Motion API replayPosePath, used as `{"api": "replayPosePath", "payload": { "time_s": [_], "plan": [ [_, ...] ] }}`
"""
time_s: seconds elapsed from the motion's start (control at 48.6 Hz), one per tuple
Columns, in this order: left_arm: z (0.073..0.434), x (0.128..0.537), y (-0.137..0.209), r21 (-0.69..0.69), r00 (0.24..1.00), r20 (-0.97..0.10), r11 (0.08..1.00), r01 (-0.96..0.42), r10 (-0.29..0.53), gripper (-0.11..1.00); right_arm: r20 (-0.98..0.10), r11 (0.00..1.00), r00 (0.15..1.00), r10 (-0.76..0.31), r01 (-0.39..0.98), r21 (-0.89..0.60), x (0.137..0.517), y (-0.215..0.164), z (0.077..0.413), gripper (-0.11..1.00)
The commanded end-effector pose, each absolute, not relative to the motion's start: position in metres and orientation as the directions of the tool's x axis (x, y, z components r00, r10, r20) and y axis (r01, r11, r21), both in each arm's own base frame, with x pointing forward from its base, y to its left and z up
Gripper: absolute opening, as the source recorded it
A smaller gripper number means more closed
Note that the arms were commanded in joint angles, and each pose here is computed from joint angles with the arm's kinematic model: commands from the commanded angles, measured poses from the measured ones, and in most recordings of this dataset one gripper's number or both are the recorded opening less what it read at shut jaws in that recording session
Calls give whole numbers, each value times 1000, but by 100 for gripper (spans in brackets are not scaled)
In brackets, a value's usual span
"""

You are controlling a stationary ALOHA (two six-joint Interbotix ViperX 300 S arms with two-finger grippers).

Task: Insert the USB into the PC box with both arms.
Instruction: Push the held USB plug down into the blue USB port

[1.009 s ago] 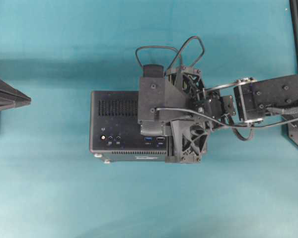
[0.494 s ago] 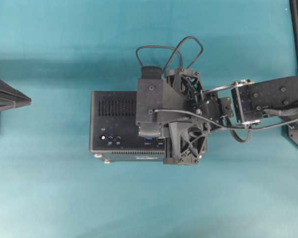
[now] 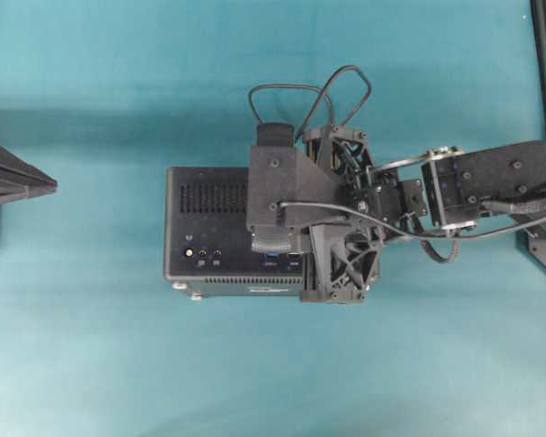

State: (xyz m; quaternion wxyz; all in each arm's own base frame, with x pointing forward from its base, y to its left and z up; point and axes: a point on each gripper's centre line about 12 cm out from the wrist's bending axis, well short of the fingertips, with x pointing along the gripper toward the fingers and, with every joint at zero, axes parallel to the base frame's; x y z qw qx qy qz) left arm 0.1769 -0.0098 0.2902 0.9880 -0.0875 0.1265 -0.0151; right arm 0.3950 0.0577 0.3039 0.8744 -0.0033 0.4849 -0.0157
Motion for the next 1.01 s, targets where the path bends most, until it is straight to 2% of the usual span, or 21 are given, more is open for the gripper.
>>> {"api": "replayPosePath", "payload": {
  "time_s": [0.0,0.082,0.124,0.206,0.329,0.391,0.783,0.988],
  "plan": [
    [297,178,-10,-176,972,-228,984,14,-55,0,-850,999,526,-30,40,-10,395,57,307,9],
    [297,179,-10,-176,972,-230,984,14,-55,0,-844,999,535,-33,47,-9,398,55,313,9],
    [296,179,-10,-176,972,-231,984,12,-53,0,-840,999,541,-33,49,-8,399,54,315,14],
    [297,179,-10,-175,972,-230,985,13,-53,0,-838,999,544,-35,53,-8,400,53,316,29],
    [297,179,-10,-175,972,-228,985,13,-53,0,-844,998,535,-40,60,-10,400,50,316,62],
    [297,179,-10,-176,972,-230,984,12,-53,0,-841,998,540,-40,60,-9,400,50,319,69],
    [295,178,-10,-176,971,-232,984,12,-53,0,-806,998,591,-38,61,-2,407,47,342,67],
    [296,178,-10,-176,972,-231,984,12,-53,0,-824,998,565,-37,61,-2,404,48,337,64]
  ]
}}
